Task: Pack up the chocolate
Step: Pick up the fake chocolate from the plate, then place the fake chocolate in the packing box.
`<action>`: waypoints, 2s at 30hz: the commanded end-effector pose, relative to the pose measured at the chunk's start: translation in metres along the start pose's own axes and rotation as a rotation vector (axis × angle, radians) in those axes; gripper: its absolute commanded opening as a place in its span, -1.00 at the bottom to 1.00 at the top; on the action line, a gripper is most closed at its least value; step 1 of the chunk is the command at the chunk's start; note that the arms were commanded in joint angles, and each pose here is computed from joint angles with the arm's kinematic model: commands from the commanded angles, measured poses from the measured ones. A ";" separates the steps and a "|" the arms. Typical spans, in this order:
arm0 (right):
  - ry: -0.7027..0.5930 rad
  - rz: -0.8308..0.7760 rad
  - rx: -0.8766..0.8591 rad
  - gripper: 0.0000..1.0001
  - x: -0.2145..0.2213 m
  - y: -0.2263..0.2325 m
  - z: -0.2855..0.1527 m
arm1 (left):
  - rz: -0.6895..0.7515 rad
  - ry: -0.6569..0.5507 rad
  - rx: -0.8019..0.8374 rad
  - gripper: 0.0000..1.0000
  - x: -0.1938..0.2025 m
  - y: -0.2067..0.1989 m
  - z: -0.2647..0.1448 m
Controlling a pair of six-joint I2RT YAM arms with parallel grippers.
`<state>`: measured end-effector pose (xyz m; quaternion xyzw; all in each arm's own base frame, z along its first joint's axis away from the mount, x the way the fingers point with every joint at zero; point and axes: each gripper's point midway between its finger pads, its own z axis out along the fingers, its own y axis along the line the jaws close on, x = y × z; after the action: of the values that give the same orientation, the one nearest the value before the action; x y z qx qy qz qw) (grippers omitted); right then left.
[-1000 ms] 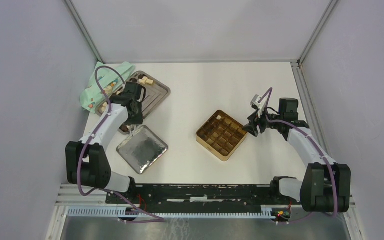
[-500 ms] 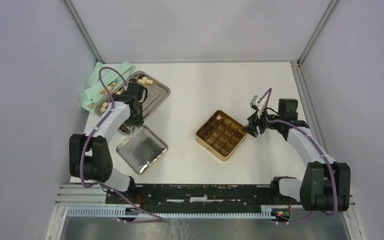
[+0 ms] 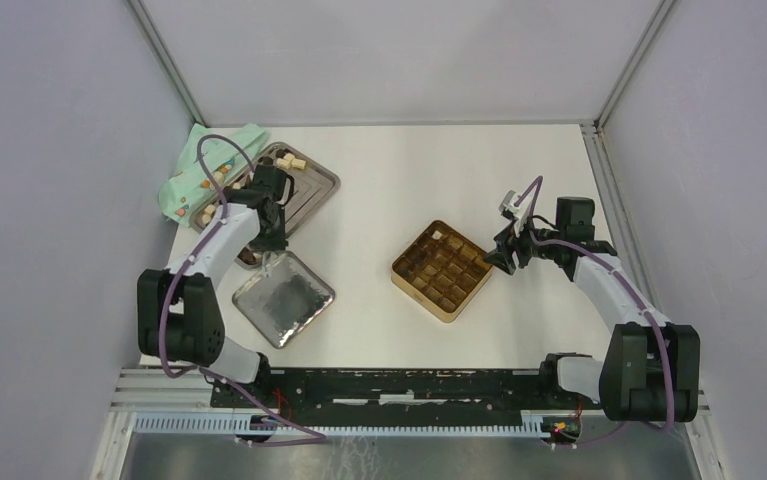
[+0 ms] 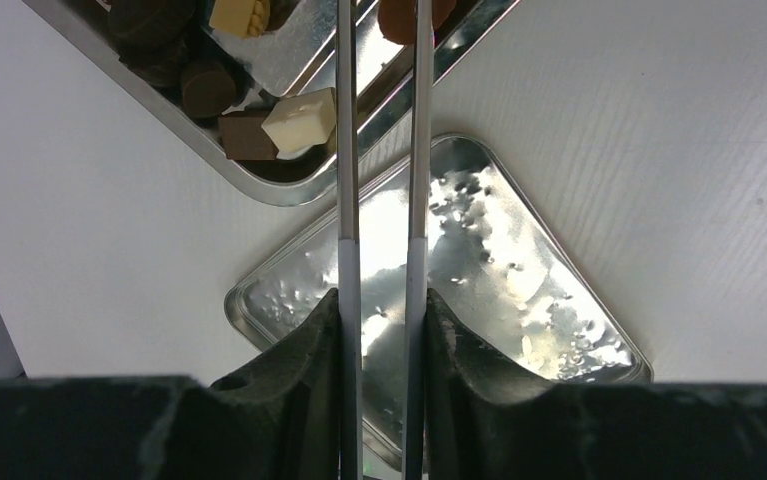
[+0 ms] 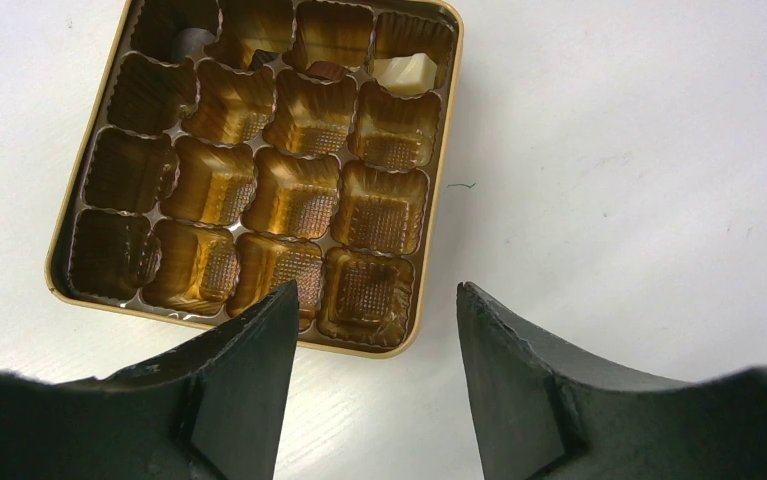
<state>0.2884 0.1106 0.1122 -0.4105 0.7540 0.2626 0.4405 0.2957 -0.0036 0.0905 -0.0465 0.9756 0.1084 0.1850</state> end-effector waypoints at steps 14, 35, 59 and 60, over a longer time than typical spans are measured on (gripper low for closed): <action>-0.009 -0.056 0.009 0.30 -0.012 -0.010 0.000 | -0.016 -0.302 0.666 -0.96 -0.009 -0.098 -0.137; 0.010 -0.091 0.038 0.31 -0.010 -0.016 -0.005 | 0.299 -0.303 0.851 -0.96 0.136 -0.232 -0.223; 0.012 -0.079 0.024 0.31 -0.007 -0.014 -0.003 | 0.413 -0.293 0.583 -0.86 0.139 -0.240 -0.175; 0.011 -0.081 0.025 0.31 -0.007 -0.014 -0.003 | 0.415 -0.292 0.581 -0.82 0.139 -0.240 -0.175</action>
<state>0.2909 0.1047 0.1071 -0.4285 0.7535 0.2430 0.4354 0.1281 -0.2725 0.1331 0.2324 0.9259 -0.1186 0.2730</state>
